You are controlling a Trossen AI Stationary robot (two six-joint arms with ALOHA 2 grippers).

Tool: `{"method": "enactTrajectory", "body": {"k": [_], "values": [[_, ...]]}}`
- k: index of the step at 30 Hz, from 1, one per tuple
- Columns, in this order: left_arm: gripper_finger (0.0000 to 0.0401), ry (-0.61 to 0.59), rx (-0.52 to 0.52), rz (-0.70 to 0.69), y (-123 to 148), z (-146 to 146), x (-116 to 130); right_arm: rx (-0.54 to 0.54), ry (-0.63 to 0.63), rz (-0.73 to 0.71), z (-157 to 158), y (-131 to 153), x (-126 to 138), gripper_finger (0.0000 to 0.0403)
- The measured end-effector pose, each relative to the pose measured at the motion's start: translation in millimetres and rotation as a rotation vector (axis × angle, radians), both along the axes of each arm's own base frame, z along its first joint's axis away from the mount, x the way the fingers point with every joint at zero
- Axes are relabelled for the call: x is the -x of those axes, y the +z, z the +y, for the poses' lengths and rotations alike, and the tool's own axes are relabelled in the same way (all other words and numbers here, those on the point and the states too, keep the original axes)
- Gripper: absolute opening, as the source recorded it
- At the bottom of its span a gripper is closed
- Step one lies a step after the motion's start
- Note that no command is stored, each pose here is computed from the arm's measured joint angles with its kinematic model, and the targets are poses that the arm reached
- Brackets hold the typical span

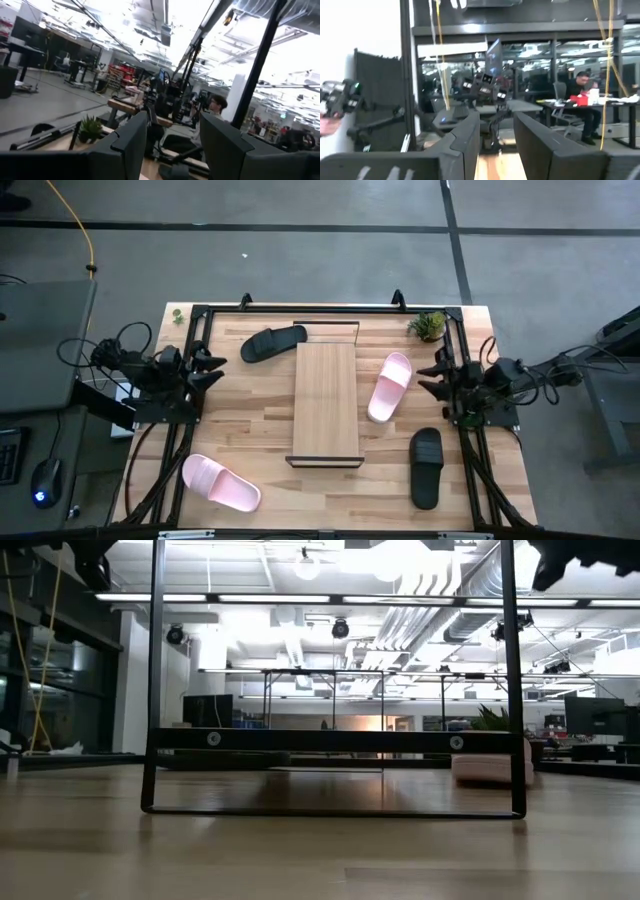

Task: Pick and place slides into the shelf
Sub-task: Put the bottom black slipper on the shelf

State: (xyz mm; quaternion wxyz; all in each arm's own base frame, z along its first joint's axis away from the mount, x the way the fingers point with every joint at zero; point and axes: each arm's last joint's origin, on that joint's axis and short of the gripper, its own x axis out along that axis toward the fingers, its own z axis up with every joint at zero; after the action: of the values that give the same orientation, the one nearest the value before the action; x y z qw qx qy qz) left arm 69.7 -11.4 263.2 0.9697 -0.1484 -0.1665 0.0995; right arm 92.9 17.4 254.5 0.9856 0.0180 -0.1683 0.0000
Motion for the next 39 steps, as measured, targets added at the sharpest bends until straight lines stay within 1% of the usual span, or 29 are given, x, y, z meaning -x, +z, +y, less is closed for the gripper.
{"method": "enactTrajectory", "body": {"k": [3, 7, 12, 15, 20, 23, 27, 32, 35, 39], "values": [[0.0168, -0.004, 0.005, 0.033, 0, -1, -2, -0.026, 0.009, 0.008, -1, 12, 3, 0.0113], [0.0168, 0.034, 0.015, 0.053, 3, -1, -5, -0.041, 0.016, 0.035, -2, 26, 8, 0.0113], [0.0168, 0.028, 0.023, 0.064, 16, -3, -9, -0.044, 0.001, 0.023, -4, 36, 13, 0.0113], [0.0168, 0.024, 0.008, 0.100, 23, -5, -15, -0.047, -0.037, 0.013, -5, 41, 14, 0.0113], [0.0168, 0.042, -0.008, 0.145, 35, -11, -28, -0.041, -0.052, 0.022, -7, 50, 19, 0.0113], [0.0168, 0.049, -0.049, 0.177, 44, -14, -36, -0.033, -0.061, -0.018, -9, 63, 26, 0.0113], [0.0168, 0.055, -0.088, 0.212, 52, -19, -47, -0.056, -0.059, -0.049, -11, 80, 35, 0.0113], [0.0168, 0.055, -0.107, 0.249, 56, -24, -60, -0.075, -0.055, 0.007, -12, 96, 37, 0.0113], [0.0168, 0.055, -0.115, 0.268, 56, -26, -65, -0.089, -0.047, 0.031, -11, 110, 33, 0.0113], [0.0168, 0.056, -0.118, 0.259, 58, -27, -66, -0.064, -0.034, 0.092, -8, 131, 23, 0.0113]]}}
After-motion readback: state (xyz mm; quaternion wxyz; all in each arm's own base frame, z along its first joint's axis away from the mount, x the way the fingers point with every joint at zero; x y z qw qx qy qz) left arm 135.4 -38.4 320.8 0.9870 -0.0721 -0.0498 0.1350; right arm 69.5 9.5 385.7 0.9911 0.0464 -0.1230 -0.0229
